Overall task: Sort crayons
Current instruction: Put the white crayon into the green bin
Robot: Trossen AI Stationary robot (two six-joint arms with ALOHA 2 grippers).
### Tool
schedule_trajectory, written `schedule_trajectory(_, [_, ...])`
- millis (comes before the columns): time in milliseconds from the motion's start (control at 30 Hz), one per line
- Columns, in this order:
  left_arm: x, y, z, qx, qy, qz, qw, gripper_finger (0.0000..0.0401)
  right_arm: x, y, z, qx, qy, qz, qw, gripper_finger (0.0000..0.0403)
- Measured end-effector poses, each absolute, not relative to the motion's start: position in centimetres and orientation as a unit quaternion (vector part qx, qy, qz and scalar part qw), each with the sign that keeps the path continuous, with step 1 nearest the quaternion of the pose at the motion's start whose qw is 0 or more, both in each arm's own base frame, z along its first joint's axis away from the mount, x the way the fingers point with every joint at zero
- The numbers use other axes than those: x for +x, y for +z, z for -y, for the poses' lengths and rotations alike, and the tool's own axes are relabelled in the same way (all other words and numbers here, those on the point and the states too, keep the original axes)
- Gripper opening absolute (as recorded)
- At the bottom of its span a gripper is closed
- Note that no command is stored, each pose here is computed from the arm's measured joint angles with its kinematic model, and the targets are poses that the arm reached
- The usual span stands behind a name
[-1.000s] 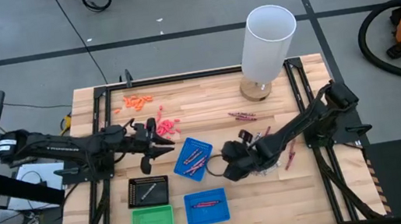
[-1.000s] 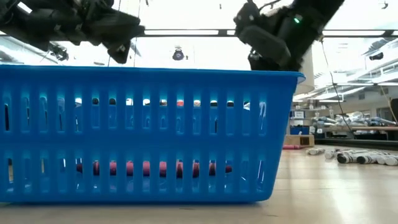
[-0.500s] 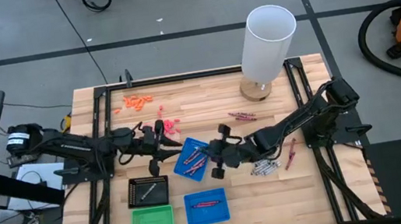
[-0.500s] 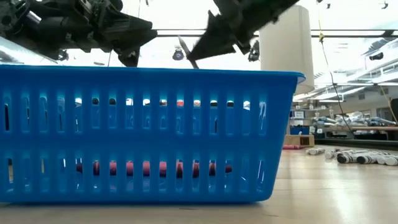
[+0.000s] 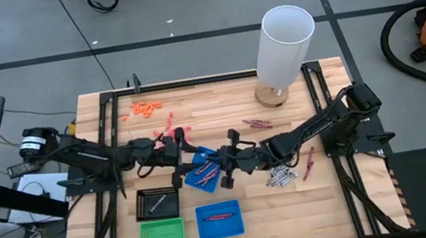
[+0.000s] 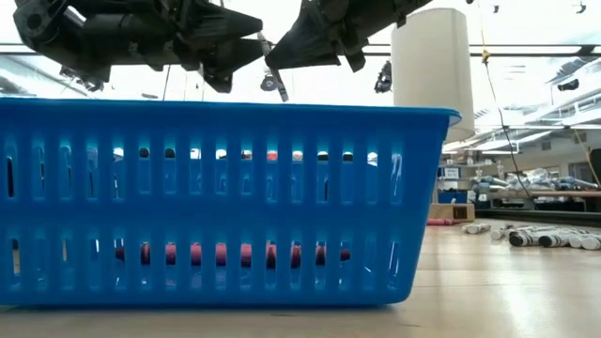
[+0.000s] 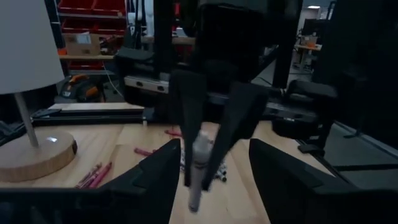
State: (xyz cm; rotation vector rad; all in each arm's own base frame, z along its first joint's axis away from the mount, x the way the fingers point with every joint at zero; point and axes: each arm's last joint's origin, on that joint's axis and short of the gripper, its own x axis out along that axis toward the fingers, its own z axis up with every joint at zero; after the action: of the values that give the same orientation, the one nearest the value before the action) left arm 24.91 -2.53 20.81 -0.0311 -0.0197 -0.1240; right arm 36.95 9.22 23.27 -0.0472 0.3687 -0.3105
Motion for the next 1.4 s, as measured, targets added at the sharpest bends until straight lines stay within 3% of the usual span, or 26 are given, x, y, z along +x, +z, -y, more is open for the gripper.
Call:
schedule_trajectory(333, [26.1,21.0,2.7,-0.016,-0.062,0.009,0.998,0.0187,37.0,23.3,-9.3,-0.024,-0.147,-0.18,0.972,0.0039])
schedule_trajectory(833, [26.1,20.8,2.7,-0.032,-0.062,0.002,0.998,0.0026,37.0,23.3,-9.3,-0.02,-0.138,-0.181,0.973,0.0044])
schedule_trajectory(1200, [26.0,20.4,3.0,-0.051,-0.07,-0.029,0.996,0.0037,36.8,23.1,-9.5,-0.021,-0.119,-0.197,0.973,0.014])
schedule_trajectory(1400, [25.0,20.3,3.5,-0.056,-0.085,-0.084,0.991,0.004,35.5,22.5,-9.8,-0.018,-0.122,-0.262,0.957,0.0158])
